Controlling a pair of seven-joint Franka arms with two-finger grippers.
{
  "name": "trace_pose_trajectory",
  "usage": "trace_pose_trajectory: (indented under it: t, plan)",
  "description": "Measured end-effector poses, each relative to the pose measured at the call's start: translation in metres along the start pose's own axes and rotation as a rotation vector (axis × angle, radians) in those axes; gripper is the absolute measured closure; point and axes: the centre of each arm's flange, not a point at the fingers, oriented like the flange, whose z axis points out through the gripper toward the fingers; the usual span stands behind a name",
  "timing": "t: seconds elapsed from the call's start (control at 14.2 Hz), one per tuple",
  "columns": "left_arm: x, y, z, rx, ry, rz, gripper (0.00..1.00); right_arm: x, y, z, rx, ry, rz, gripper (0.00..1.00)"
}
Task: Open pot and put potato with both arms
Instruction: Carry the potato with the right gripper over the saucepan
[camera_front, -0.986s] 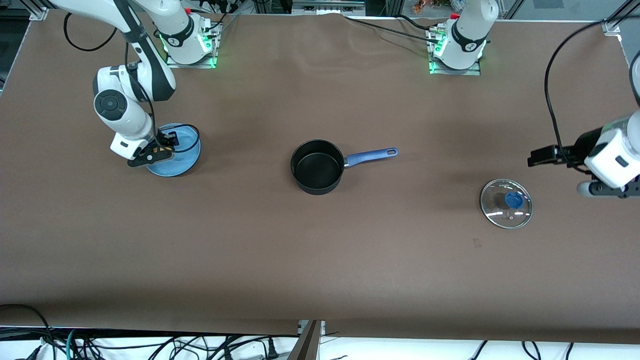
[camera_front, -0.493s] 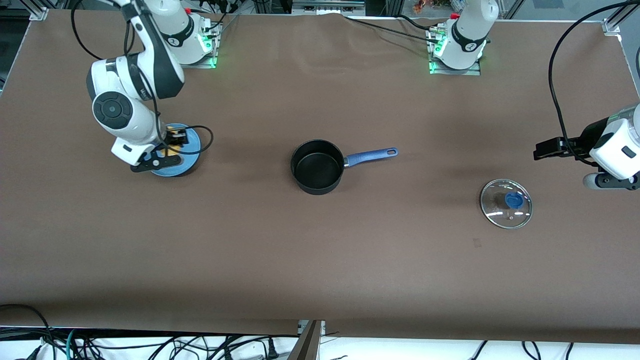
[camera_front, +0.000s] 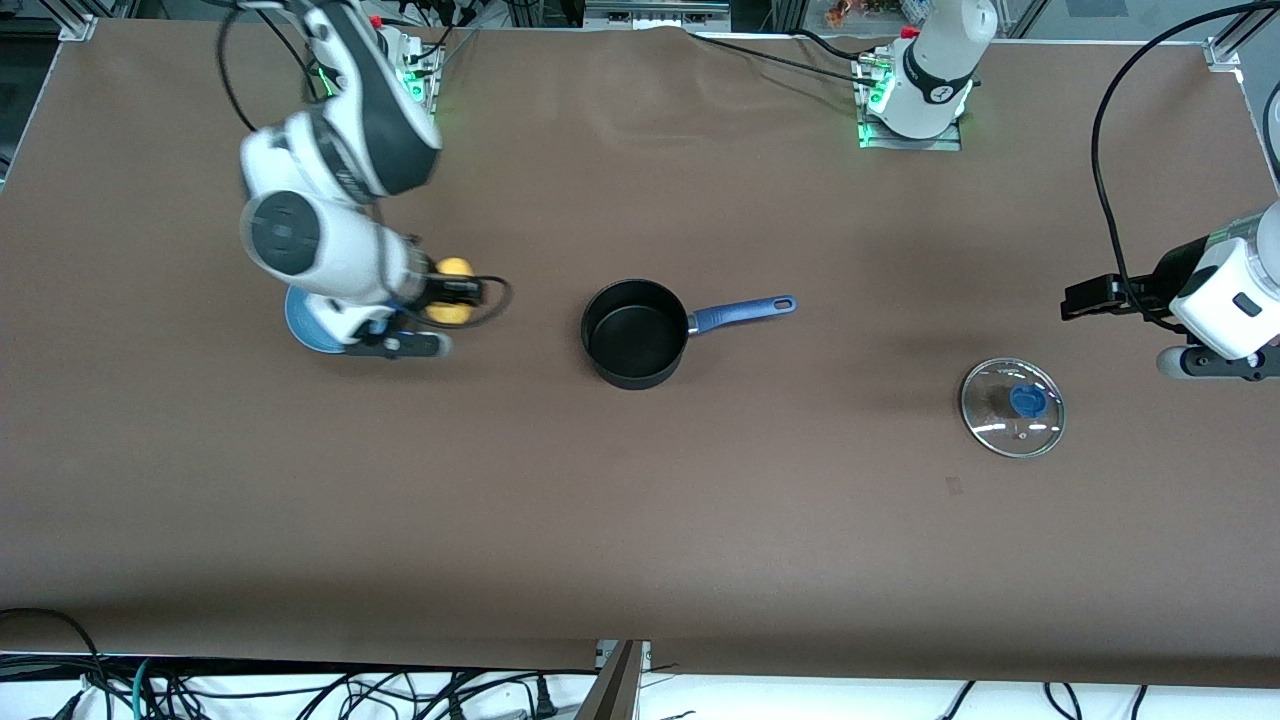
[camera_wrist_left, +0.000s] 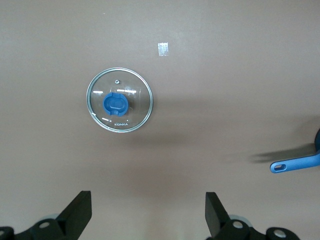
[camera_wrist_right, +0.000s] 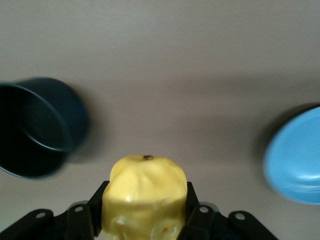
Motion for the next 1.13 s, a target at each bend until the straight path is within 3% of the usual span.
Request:
trace_pose_trajectory:
  t: [0.21, 0.35, 0.63, 1.13]
  plan:
    - [0.0, 0.001, 0.0, 0.0, 0.001, 0.001, 0.0, -0.002, -0.079, 0.032, 0.024, 0.018, 0.092, 0.39]
    - [0.0, 0.001, -0.005, 0.0, 0.01, 0.001, 0.0, -0.006, -0.121, 0.06, 0.067, 0.058, 0.142, 0.39]
    - [0.0, 0.001, -0.009, 0.0, 0.02, 0.001, 0.0, -0.018, -0.165, 0.112, 0.122, 0.105, 0.186, 0.39]
    - [0.0, 0.001, -0.009, 0.0, 0.019, 0.001, 0.0, -0.019, -0.173, 0.183, 0.054, 0.126, 0.145, 0.39]
